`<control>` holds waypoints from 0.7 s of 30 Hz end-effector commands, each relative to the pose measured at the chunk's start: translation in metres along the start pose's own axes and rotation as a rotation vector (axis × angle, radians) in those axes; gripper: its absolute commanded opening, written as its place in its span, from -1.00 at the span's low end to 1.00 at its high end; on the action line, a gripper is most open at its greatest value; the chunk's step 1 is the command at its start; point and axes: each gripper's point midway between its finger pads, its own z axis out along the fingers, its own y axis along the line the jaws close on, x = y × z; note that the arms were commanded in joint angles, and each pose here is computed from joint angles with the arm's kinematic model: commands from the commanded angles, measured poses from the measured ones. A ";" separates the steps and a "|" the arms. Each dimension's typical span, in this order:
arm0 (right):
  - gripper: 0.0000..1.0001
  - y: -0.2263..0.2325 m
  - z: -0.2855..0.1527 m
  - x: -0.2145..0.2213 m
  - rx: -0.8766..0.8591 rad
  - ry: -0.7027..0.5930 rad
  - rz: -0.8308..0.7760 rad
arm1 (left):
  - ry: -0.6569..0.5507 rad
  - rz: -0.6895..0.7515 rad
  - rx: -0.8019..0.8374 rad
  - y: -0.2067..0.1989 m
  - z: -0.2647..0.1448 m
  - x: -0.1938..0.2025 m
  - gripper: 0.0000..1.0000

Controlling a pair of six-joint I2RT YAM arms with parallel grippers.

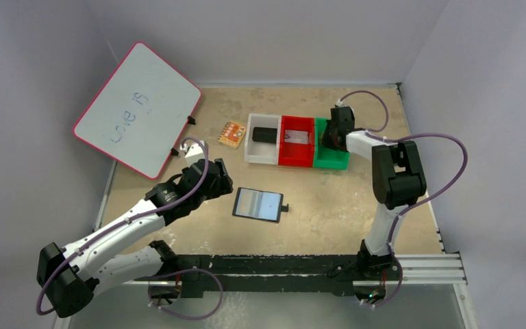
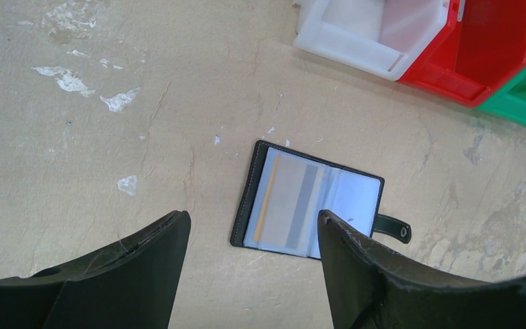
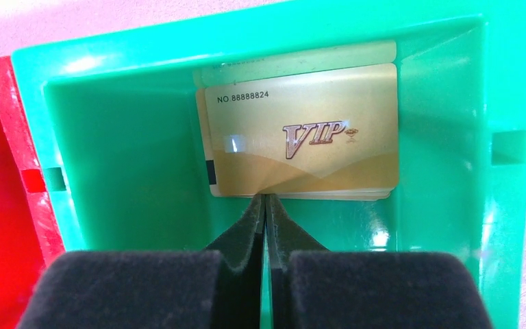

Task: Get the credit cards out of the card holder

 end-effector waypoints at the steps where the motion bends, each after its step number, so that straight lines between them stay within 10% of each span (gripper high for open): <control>1: -0.90 0.011 -0.017 -0.014 -0.046 -0.049 0.013 | -0.033 -0.027 0.018 -0.007 0.000 -0.009 0.36; 21: -0.11 0.025 -0.206 -0.033 -0.246 -0.314 0.083 | -0.056 -0.027 -0.044 0.004 0.005 -0.011 0.37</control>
